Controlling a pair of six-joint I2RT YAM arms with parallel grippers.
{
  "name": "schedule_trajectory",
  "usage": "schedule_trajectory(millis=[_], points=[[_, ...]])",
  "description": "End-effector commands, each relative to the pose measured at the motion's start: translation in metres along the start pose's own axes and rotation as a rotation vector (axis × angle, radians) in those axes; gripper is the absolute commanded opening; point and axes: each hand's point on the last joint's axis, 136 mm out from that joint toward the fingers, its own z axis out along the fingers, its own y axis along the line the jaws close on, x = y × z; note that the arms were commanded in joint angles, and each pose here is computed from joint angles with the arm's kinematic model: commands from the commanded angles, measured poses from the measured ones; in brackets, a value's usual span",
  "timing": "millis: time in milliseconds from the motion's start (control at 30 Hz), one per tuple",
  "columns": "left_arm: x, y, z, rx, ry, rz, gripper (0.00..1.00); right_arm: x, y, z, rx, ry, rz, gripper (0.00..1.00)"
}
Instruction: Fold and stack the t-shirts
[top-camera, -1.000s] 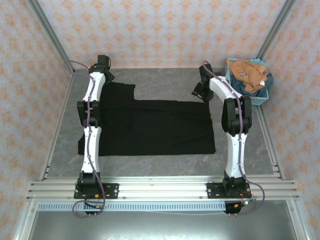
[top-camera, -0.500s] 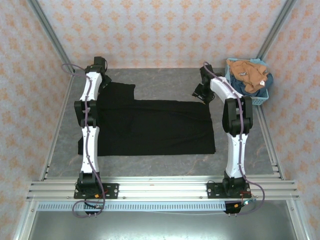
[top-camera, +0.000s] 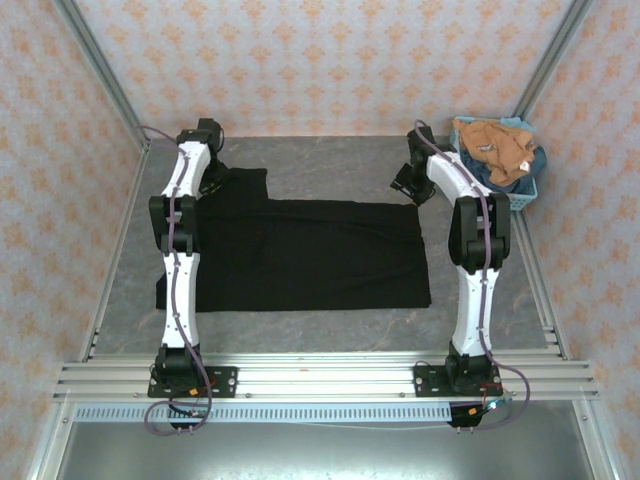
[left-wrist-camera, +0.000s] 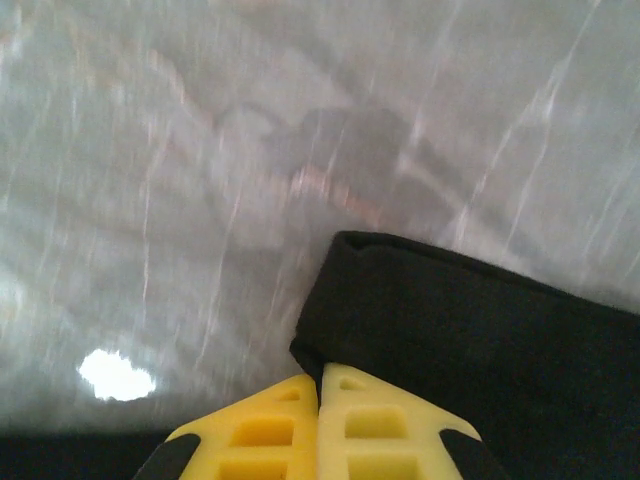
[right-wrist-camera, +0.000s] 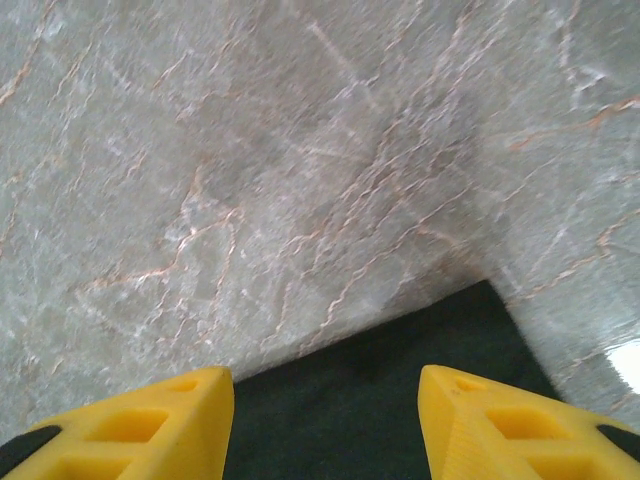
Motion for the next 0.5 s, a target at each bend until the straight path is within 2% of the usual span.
schedule_trajectory(millis=[0, 167, 467], points=[[0.036, 0.025, -0.005, -0.120, 0.101, 0.048, 0.00, -0.020, -0.006, -0.011, 0.039, -0.068, 0.024, 0.52], [0.019, 0.019, -0.029, -0.073, 0.039, 0.041, 0.00, -0.015, -0.021, 0.005, 0.133, -0.035, 0.077, 0.48], [0.015, 0.015, -0.027, -0.050, 0.044, 0.045, 0.00, 0.000, -0.036, 0.019, 0.191, -0.004, 0.140, 0.47]])
